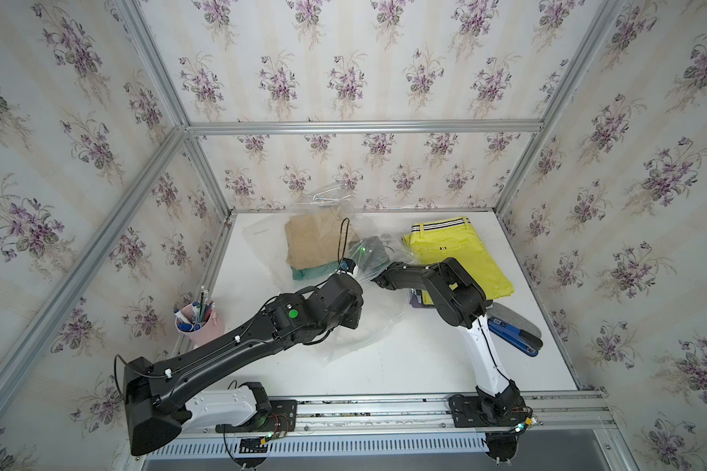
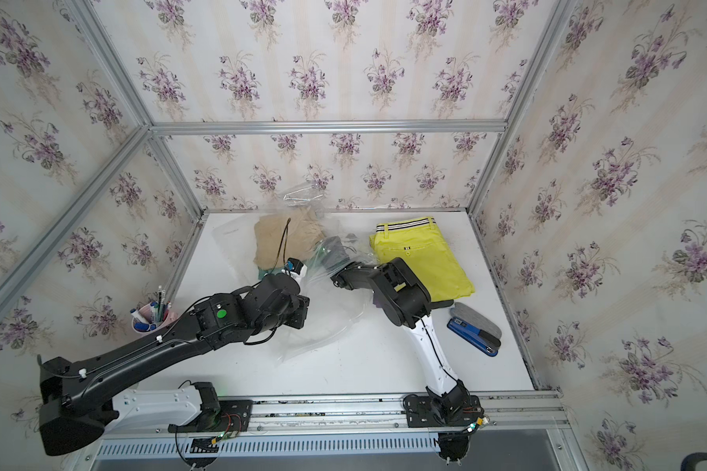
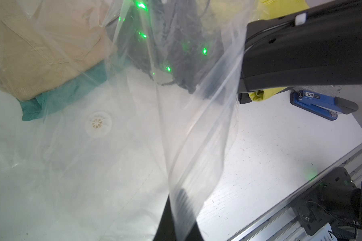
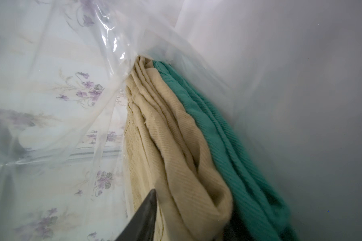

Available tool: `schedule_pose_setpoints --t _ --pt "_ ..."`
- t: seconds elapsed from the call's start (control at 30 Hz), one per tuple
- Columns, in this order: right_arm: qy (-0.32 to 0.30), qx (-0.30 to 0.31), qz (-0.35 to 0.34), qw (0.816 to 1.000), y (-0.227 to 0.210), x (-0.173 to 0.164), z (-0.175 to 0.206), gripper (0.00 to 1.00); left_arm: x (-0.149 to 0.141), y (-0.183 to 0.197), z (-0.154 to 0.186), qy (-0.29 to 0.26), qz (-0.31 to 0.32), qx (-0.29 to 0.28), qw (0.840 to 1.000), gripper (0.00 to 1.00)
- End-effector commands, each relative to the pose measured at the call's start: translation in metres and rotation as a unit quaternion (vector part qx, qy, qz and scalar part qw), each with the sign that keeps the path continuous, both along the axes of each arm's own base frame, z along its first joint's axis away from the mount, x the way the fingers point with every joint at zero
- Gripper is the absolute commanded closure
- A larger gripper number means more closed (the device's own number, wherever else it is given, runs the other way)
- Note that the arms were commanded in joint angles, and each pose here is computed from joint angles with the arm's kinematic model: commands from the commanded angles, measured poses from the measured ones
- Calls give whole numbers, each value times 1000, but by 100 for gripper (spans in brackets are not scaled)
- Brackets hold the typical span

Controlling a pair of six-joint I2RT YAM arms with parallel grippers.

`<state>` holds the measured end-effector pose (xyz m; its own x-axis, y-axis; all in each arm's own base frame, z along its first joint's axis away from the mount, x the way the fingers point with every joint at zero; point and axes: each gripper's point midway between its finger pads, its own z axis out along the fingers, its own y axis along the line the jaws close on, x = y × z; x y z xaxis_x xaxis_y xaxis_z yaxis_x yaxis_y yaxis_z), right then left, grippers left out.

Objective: Take the trousers out of the vacuum bag
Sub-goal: Take out the trousers from the vacuum bag.

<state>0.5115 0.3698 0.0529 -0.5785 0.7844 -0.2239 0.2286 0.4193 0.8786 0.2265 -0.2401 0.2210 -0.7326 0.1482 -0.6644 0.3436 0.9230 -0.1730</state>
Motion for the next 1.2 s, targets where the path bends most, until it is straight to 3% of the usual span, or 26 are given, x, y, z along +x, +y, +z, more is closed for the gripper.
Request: schedule_pose_setpoints --t 0.0,0.2,0.5,0.9,1.0,1.17 --pt "-3 -4 -2 1000 -3 6 -3 68 -1 6 -3 3 6 12 1000 100" --pt "-52 23 43 997 15 7 30 100 3 13 -3 -1 20 15 1000 100" --pt "-119 77 122 982 34 -17 81 100 12 23 -2 3 34 -2 999 100" --pt "-137 130 170 967 23 -88 109 100 26 31 3 4 50 -9 999 100" --pt "-137 129 184 965 16 -110 112 100 27 32 0 9 51 -9 999 100" --pt "-78 68 161 981 -5 -130 78 99 27 31 -1 13 51 -14 999 100"
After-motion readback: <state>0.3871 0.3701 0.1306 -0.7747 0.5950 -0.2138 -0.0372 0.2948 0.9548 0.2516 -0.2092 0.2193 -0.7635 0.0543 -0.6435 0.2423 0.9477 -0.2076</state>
